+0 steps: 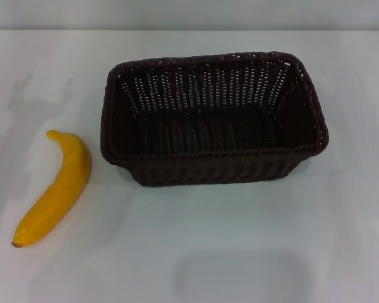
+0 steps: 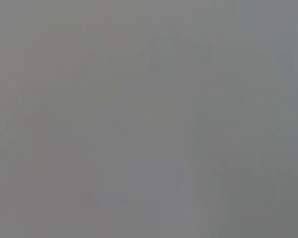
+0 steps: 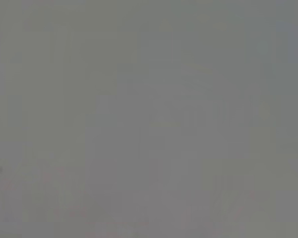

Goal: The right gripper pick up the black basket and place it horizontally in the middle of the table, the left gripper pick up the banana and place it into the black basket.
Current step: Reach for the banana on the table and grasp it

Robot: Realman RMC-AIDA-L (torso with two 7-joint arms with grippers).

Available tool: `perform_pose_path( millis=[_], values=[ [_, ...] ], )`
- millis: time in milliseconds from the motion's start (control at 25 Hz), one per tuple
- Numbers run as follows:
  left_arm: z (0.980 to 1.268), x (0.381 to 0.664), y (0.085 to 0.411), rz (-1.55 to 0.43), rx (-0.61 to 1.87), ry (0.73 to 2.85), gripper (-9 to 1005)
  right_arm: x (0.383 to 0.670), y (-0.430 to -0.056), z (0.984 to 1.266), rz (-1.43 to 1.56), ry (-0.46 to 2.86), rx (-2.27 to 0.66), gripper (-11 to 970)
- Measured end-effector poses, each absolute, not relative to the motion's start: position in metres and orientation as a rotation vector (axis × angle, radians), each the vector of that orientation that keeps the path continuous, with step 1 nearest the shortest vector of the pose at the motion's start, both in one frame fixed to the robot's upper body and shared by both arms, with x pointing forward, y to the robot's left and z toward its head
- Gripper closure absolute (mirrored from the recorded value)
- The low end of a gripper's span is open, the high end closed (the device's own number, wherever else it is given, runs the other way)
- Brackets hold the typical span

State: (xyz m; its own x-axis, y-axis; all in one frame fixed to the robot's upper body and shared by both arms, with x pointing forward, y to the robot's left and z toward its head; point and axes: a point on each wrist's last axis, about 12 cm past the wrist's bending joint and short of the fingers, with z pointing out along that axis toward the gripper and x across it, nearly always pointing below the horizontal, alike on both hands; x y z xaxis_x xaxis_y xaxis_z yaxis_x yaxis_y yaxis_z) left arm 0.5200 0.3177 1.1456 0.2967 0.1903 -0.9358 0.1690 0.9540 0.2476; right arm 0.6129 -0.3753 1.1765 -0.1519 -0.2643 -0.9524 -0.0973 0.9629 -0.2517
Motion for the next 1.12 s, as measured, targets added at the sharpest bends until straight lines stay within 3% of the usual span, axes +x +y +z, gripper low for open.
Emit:
perform_pose_path(
  millis=[440, 600, 1120],
  values=[
    [1.159, 0.523, 0.314, 0.02, 0.321, 1.301, 155, 0.602, -0.381, 1.162, 0.032, 1.59, -0.192, 118],
    [1.168, 0.525, 0.299, 0.112, 0.373, 1.429, 156, 0.596, -0.387, 1.157, 0.072, 1.534, -0.164, 119],
    [1.211, 0.516, 0.261, 0.241, 0.13, 1.749, 159, 0.595, -0.39, 1.153, 0.067, 1.535, -0.171, 119]
  ],
)
